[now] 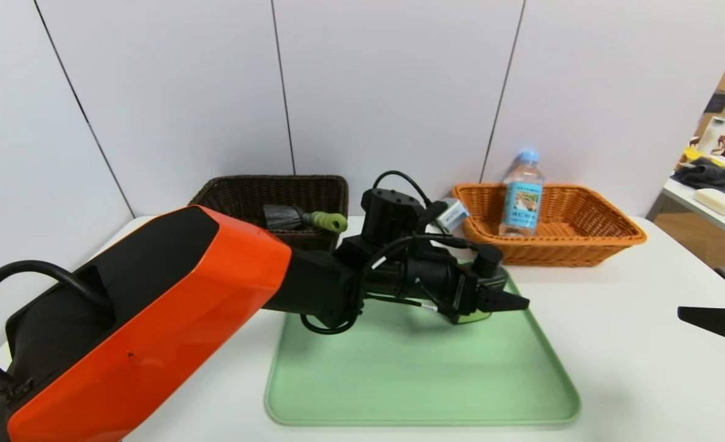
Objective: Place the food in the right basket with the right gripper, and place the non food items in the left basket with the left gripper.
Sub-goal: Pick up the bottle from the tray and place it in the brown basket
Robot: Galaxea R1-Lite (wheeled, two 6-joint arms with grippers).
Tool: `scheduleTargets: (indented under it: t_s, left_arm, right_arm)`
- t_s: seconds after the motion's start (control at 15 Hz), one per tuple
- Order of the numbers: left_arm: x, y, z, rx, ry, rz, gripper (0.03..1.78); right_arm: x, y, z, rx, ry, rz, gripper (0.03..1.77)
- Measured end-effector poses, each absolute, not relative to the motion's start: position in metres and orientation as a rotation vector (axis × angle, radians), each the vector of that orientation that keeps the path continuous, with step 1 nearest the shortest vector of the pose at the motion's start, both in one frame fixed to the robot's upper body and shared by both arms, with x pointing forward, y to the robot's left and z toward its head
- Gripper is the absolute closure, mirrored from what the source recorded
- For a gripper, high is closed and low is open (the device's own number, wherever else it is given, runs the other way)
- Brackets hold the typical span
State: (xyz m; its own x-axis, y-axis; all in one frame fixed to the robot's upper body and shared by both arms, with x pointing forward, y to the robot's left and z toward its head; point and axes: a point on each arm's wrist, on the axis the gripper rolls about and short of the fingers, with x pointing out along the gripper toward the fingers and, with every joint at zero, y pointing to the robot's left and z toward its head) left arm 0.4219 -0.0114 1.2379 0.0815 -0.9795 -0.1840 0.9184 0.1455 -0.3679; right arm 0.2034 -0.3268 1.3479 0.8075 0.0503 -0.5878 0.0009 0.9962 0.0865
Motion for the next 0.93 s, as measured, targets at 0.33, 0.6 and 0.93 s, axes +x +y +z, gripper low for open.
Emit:
scheduleTargets:
  t_s: [0.33, 0.6, 0.93]
  left_arm:
    - [0.43, -0.02, 1.231, -0.174, 0.352, -1.399, 0.12]
    - [0.433, -0.022, 1.212, -0.169, 0.39, -1.388, 0.12]
    - [0.432, -0.021, 1.208, -0.169, 0.404, -1.385, 0.12]
  right_arm:
    - [0.203, -0.327, 1.348, 0.083, 0.63, 0.027, 0.1]
    - [0.203, -0.327, 1.349, 0.084, 0.625, 0.028, 0.1]
    - [0.204, -0.327, 1.348, 0.083, 0.631, 0.03, 0.1]
